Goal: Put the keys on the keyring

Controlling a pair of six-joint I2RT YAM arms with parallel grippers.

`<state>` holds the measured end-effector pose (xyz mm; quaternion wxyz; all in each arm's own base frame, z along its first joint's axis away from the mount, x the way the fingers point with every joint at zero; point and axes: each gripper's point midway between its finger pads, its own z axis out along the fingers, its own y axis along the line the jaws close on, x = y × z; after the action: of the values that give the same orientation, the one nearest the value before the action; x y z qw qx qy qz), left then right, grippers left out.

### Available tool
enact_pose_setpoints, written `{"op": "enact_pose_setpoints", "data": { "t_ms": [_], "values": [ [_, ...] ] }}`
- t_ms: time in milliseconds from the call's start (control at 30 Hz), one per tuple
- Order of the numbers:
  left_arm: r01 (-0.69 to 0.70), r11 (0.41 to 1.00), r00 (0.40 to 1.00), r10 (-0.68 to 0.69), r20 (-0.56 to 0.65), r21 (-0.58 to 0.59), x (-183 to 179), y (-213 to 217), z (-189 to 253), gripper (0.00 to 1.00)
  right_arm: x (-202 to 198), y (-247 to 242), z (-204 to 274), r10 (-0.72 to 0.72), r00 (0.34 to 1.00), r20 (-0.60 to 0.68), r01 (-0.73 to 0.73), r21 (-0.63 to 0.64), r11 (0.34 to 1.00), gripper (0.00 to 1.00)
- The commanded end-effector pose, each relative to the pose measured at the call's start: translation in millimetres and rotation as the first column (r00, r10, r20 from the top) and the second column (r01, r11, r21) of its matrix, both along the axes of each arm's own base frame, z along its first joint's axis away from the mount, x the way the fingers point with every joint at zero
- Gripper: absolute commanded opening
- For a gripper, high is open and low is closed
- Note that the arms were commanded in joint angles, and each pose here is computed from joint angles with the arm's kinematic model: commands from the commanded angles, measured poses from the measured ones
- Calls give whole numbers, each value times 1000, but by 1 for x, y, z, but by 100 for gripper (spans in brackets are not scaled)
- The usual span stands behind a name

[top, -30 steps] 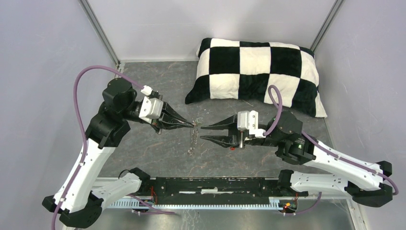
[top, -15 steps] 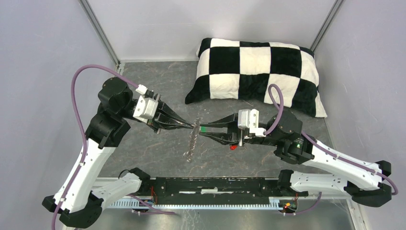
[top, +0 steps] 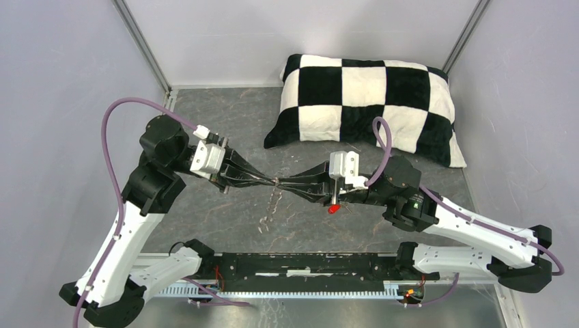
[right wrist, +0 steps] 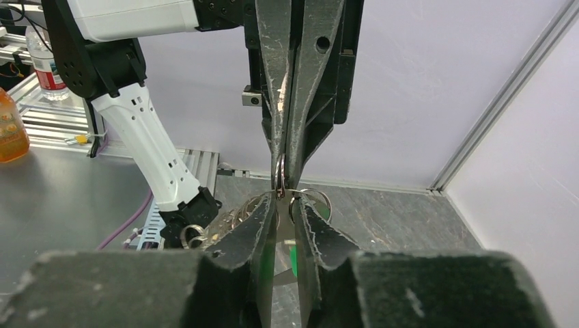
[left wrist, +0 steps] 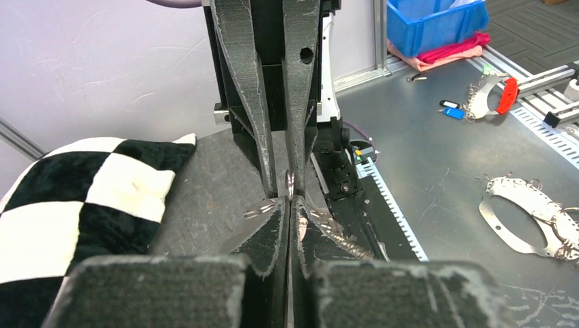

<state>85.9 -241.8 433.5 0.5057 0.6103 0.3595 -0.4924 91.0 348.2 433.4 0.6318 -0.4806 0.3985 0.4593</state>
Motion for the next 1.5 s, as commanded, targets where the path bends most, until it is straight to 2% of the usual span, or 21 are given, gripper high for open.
{"op": "enact_pose_setpoints", "data": {
  "t_ms": [0, 133, 167, 233, 267, 300, 333, 400, 500, 600, 733, 867, 967, 1067, 1367, 1467],
  "values": [
    [-39, 999, 997, 40, 69, -27, 5, 0, 4, 2, 0, -5, 27, -8, 1000, 8, 8, 78, 997, 17],
    [-53, 999, 995, 54, 79, -10, 8, 1, -3, 2, 5, -4, 25, -30, 1000, -1, 30, 68, 997, 2],
    [-67, 998, 995, 67, 78, -4, 10, 1, -5, 6, 7, -3, 24, -38, 999, -5, 38, 63, 997, 0],
    [-100, 995, 992, 98, 82, 10, 15, 2, -10, 18, 10, -3, 22, -56, 998, -12, 56, 46, 997, 0],
    [-129, 991, 988, 126, 87, 22, 19, 3, -14, 31, 12, -2, 19, -64, 998, -14, 64, 32, 997, 1],
    [-157, 987, 984, 153, 92, 33, 23, 4, -17, 39, 15, -1, 15, -82, 996, -18, 82, 10, 997, 0],
    [-191, 980, 977, 186, 105, 46, 28, 6, -20, 43, 20, -1, 11, -103, 995, -18, 102, -12, 995, 0],
    [-246, 966, 964, 235, 126, 84, 36, 10, -30, 47, 30, -1, 1, -158, 987, -15, 157, -61, 986, 0],
    [-304, 945, 946, 285, 153, 123, 46, 15, -37, 47, 40, -1, -18, -204, 979, -9, 201, -142, 969, 0],
    [-345, 928, 934, 325, 146, 141, 53, 17, -39, 41, 44, 3, -28, -217, 976, -8, 212, -184, 960, 1],
    [-356, 923, 930, 335, 152, 145, 57, 17, -40, 31, 46, 5, -29, -220, 975, -6, 215, -192, 957, 1],
    [-335, 928, 938, 313, 150, 163, 53, 17, -45, 17, 46, 4, -26, -225, 974, -4, 220, -180, 959, 1],
    [-315, 931, 945, 290, 147, 184, 49, 18, -50, 11, 46, 4, -26, -226, 974, -5, 221, -176, 959, 1],
    [-284, 936, 956, 262, 129, 208, 44, 18, -55, 14, 46, 3, -24, -227, 974, -5, 223, -168, 960, 1],
    [-307, 922, 950, 282, 134, 237, 53, 18, -62, 36, 45, 4, -26, -222, 975, -8, 217, -163, 962, 1],
    [-301, 923, 952, 277, 130, 239, 53, 17, -63, 34, 45, 3, -26, -219, 976, -9, 215, -159, 964, 0]
  ]
}}
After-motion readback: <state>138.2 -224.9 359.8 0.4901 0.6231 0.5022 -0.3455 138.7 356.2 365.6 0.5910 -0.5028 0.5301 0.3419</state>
